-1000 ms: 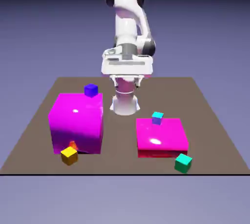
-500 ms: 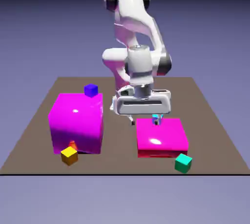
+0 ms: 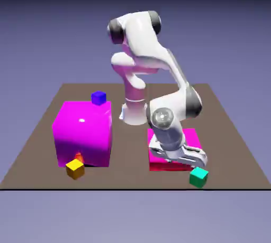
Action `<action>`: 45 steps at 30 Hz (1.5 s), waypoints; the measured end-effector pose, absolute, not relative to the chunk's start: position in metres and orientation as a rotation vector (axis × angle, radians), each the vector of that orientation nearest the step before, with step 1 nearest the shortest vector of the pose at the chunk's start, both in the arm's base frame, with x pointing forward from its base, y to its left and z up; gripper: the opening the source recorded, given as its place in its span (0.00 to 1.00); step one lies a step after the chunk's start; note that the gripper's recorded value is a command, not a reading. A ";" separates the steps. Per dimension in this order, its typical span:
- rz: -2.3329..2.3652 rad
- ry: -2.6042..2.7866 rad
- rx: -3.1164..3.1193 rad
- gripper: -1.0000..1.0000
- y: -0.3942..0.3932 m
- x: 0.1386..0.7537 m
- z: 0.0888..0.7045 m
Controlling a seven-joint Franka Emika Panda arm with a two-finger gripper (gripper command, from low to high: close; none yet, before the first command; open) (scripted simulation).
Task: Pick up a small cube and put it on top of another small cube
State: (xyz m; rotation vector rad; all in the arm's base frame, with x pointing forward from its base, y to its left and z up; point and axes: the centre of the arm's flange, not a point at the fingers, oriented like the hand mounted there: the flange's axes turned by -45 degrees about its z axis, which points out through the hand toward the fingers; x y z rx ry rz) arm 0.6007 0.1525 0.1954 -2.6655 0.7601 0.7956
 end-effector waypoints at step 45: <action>1.266 0.224 -2.721 0.00 -0.197 0.596 0.142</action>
